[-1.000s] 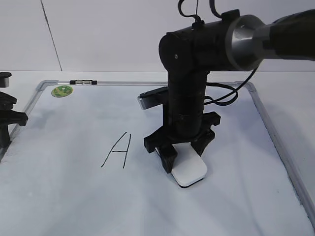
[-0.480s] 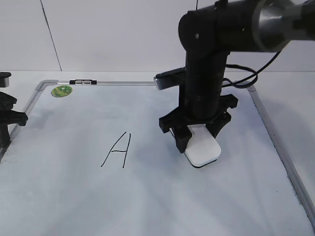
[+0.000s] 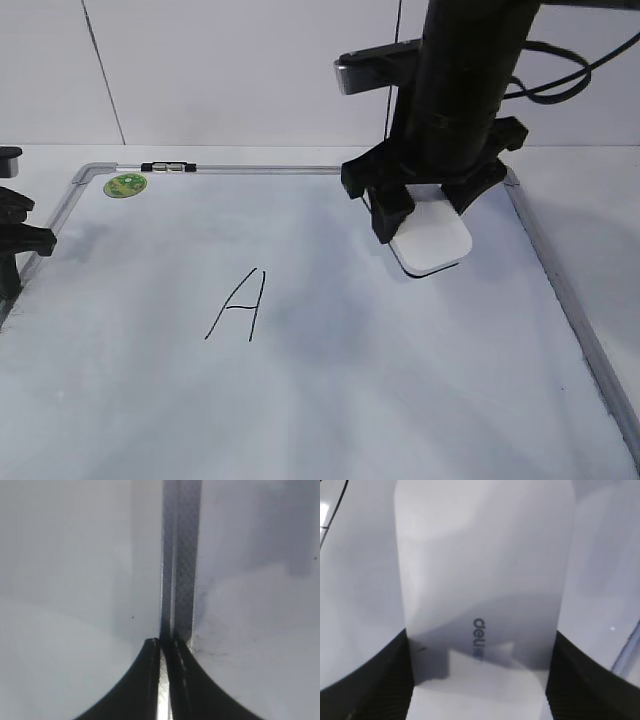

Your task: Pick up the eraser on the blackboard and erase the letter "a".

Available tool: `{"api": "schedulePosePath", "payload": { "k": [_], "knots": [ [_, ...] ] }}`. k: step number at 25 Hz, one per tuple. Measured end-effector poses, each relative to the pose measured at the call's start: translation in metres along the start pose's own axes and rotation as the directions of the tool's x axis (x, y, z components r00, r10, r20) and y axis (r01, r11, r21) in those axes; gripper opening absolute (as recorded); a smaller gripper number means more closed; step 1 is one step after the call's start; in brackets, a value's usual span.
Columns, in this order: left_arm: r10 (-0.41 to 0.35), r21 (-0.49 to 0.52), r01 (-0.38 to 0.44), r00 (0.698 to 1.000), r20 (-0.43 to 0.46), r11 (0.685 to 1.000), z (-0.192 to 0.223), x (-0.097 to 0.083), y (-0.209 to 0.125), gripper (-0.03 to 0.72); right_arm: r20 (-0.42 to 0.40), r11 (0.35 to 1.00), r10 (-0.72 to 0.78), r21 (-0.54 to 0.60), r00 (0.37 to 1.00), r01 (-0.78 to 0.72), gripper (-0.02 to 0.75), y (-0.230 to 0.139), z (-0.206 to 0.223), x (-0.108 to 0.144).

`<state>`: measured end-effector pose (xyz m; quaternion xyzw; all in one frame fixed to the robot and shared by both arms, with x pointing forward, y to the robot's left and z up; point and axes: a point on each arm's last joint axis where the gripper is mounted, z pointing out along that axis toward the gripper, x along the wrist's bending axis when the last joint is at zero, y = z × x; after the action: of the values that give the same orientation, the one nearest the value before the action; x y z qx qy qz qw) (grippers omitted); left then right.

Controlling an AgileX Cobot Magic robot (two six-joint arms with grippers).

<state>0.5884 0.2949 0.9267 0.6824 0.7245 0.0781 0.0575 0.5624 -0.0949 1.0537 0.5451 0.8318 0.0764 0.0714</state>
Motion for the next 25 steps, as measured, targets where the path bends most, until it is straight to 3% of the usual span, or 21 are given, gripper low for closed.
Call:
{"api": "schedulePosePath", "payload": {
  "k": [13,19,25],
  "knots": [
    [-0.001,0.000,0.001,1.000,0.001,1.000,0.000,0.000,0.000,0.016,0.105,0.979,0.116,-0.179,0.988,-0.096,0.549,-0.015,-0.064,-0.030],
    [-0.006,-0.001,0.006,1.000,0.005,1.000,0.000,0.000,0.000,0.016,0.115,0.949,0.238,-0.240,0.964,-0.206,0.549,-0.025,-0.090,-0.070],
    [-0.006,-0.001,0.006,1.000,0.006,1.000,0.000,-0.001,0.000,0.016,0.131,0.927,0.309,-0.264,0.942,-0.267,0.549,-0.034,-0.099,-0.094]
  ]
}}
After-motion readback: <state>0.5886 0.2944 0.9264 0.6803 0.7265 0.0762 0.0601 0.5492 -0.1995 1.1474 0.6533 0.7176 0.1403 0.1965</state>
